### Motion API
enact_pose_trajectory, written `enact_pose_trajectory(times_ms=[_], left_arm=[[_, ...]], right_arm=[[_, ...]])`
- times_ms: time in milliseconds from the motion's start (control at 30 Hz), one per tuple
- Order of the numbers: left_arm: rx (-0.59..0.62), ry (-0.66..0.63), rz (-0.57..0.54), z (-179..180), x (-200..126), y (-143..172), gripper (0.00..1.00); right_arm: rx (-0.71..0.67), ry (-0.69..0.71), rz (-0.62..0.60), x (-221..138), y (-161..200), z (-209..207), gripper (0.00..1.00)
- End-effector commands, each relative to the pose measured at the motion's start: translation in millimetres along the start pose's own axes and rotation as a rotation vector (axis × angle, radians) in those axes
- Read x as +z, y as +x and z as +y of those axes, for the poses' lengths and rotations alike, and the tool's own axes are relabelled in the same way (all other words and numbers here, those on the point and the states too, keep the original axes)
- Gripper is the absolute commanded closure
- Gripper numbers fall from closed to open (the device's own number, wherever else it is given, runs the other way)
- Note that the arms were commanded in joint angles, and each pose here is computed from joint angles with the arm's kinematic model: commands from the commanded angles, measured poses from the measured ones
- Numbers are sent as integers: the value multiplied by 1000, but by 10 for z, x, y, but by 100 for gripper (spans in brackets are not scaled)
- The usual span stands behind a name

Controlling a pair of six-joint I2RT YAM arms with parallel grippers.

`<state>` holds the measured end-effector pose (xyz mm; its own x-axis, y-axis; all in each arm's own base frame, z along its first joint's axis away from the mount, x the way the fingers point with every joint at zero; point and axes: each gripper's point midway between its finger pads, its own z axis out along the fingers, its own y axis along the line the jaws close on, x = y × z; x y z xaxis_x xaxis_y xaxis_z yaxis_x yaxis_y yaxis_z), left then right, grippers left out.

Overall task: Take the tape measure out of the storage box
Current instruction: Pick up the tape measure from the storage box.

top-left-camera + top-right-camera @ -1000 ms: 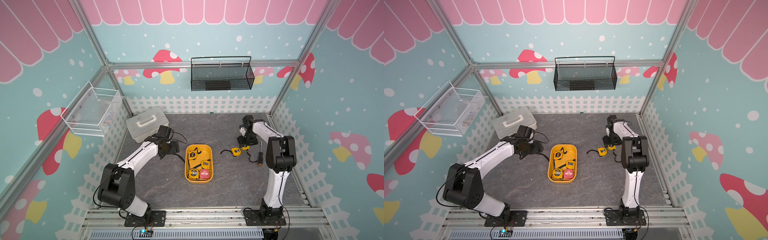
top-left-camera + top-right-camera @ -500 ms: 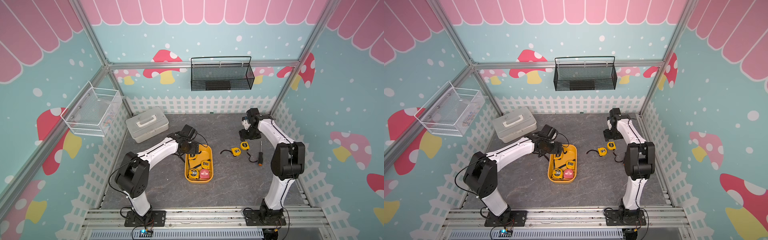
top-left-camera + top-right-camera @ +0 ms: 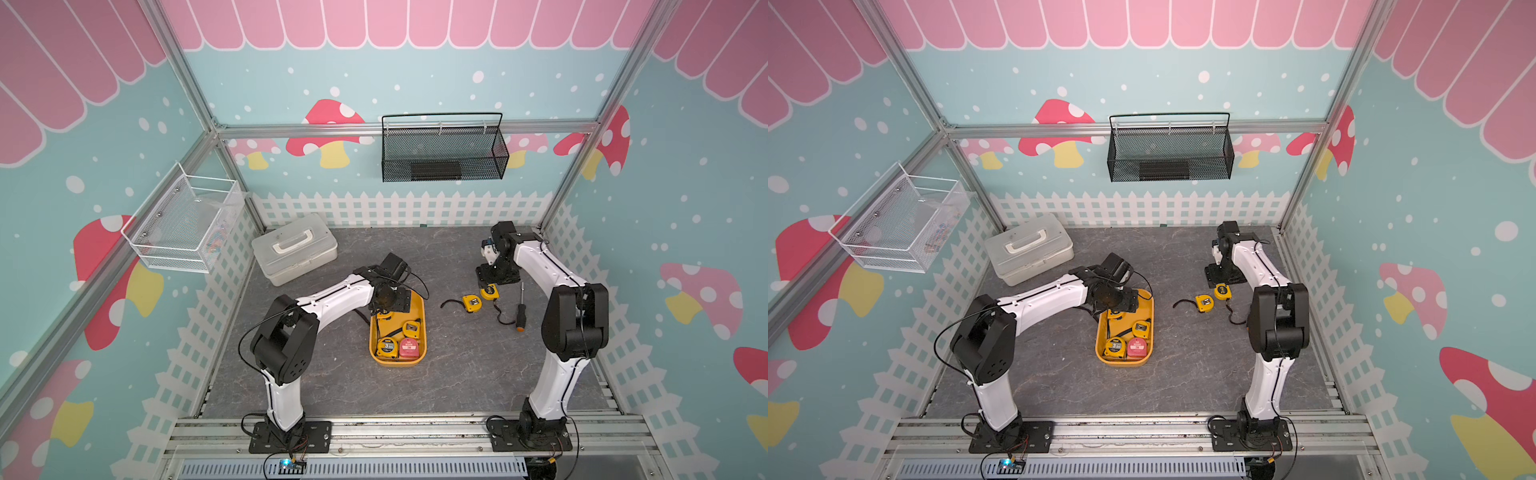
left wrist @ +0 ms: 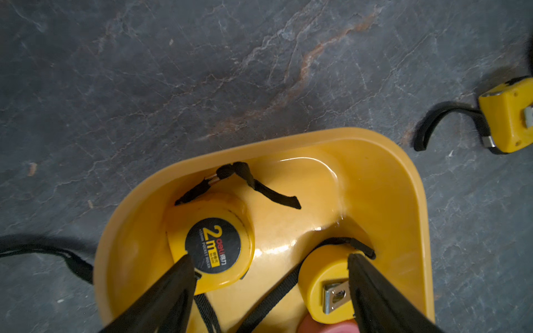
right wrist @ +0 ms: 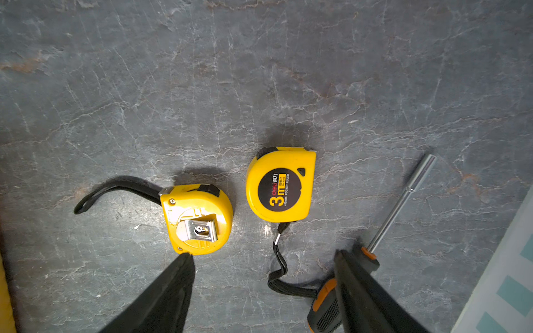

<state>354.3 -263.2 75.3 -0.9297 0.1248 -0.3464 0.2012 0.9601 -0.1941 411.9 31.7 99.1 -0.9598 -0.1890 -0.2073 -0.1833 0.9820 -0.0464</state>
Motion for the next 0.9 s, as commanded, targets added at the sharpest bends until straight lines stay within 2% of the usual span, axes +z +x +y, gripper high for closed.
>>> enact_pose_trajectory(times_ms=[0,433,733,867], left_arm=[[12,-60,19,44,38,44,16],[40,-98,62,19,250,131,16],[99,-49,74,-287,324,153,16],[111,-61,64,-295,290,120,16]], right_arm=[[-5,-14,-19,-110,25,57,23],[-5,-31,-4,-39,66,102,23],[-5,-44,-13,-57,36,127,23],[-8,-47,-16,-66,30,137,23]])
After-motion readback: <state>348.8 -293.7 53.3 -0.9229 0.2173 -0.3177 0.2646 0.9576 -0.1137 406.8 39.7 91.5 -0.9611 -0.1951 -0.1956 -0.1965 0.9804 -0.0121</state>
